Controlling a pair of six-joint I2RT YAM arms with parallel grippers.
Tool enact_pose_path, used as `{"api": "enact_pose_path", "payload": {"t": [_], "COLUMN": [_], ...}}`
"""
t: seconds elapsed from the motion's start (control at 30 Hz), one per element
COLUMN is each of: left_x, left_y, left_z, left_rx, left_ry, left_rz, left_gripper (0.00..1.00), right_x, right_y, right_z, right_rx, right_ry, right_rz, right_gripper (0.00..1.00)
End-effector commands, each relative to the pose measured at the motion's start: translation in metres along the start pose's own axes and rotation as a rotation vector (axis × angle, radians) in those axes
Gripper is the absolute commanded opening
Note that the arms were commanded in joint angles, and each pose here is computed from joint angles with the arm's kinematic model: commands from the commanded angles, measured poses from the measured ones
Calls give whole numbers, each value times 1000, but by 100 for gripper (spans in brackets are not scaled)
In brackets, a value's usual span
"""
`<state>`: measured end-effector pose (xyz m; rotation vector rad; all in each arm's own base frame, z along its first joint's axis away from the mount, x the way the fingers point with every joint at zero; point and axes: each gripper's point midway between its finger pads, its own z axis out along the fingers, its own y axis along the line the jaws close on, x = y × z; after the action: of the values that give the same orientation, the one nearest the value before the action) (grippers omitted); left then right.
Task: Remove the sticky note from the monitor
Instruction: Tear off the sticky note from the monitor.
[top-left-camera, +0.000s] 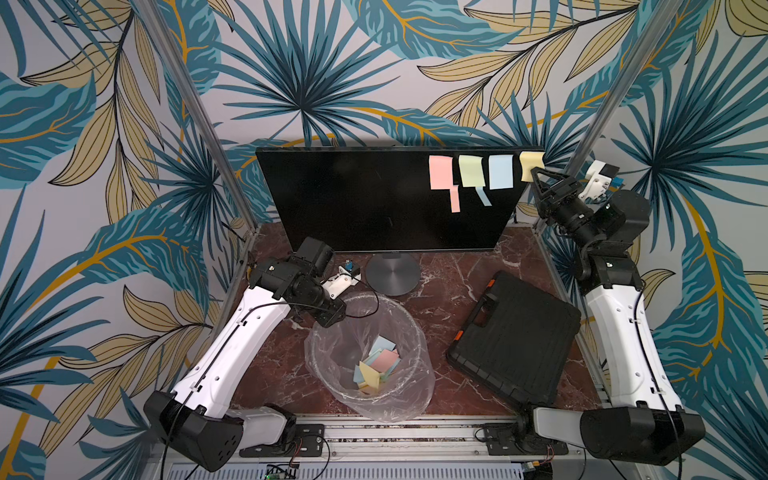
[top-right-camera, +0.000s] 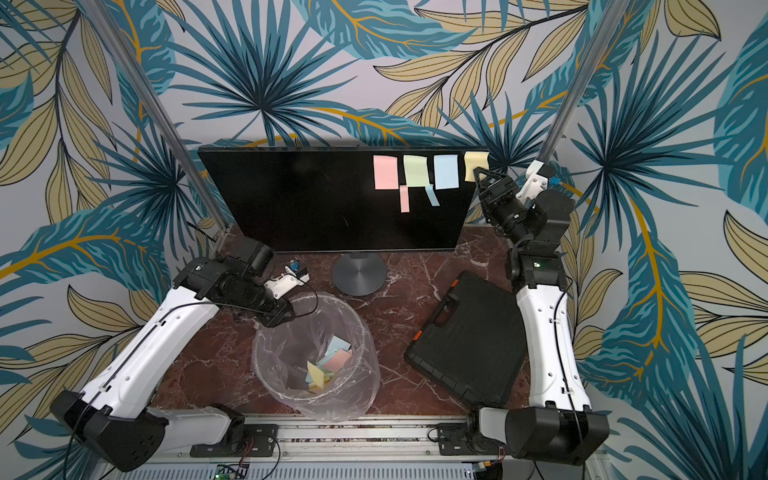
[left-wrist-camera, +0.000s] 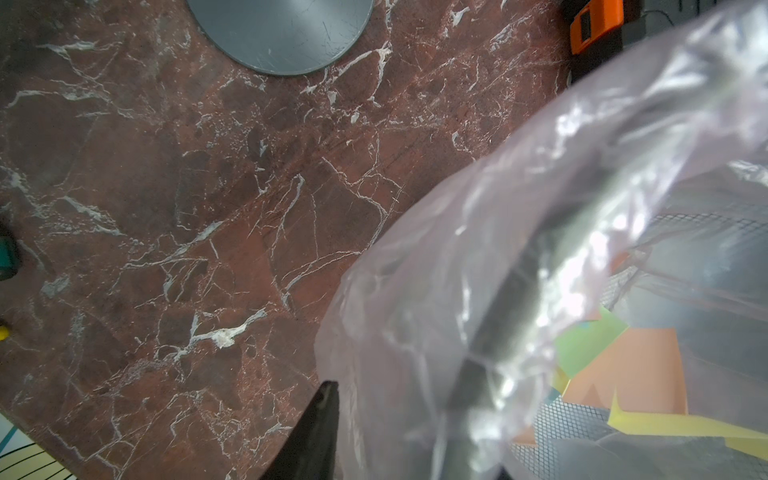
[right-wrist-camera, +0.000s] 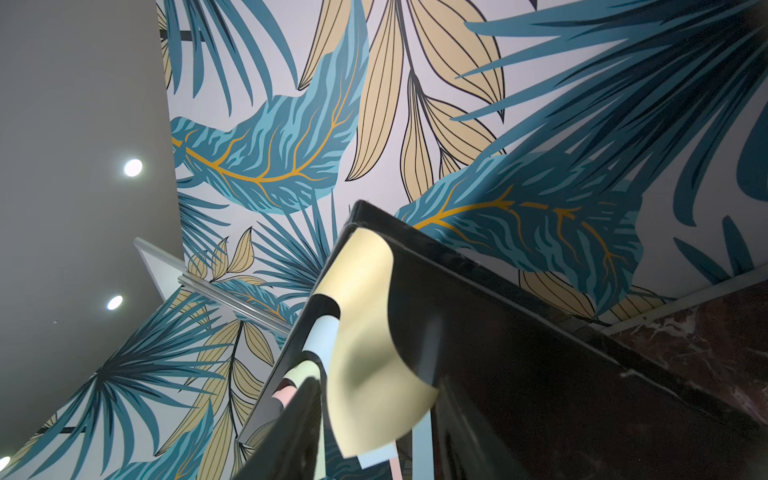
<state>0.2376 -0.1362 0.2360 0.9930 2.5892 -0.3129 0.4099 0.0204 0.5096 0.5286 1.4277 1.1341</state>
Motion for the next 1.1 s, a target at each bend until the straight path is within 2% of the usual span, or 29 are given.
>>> {"api": "enact_pose_path", "payload": {"t": [0.0, 0.33, 0.7, 1.07], "left_x": [-5, -4, -4, -4], "left_y": [-3, -3, -2, -2], "left_z": [-10, -11, -10, -10], "left_rx": [-4, -8, -9, -9], "left_ry": [-43, -46, -43, -41], "left_rz": [12, 14, 15, 15], "left_gripper": [40, 40, 40, 40], "right_x": [-7, -10, -13, -20], "right_y": [9, 9, 22, 73], "right_z": [0, -1, -7, -28], "right_rx": [-23, -15, -36, -139], "right_ry": [-23, -37, -50, -71], "right_rz": [-25, -27, -47, -132], "right_gripper": [38, 0, 0, 0]}}
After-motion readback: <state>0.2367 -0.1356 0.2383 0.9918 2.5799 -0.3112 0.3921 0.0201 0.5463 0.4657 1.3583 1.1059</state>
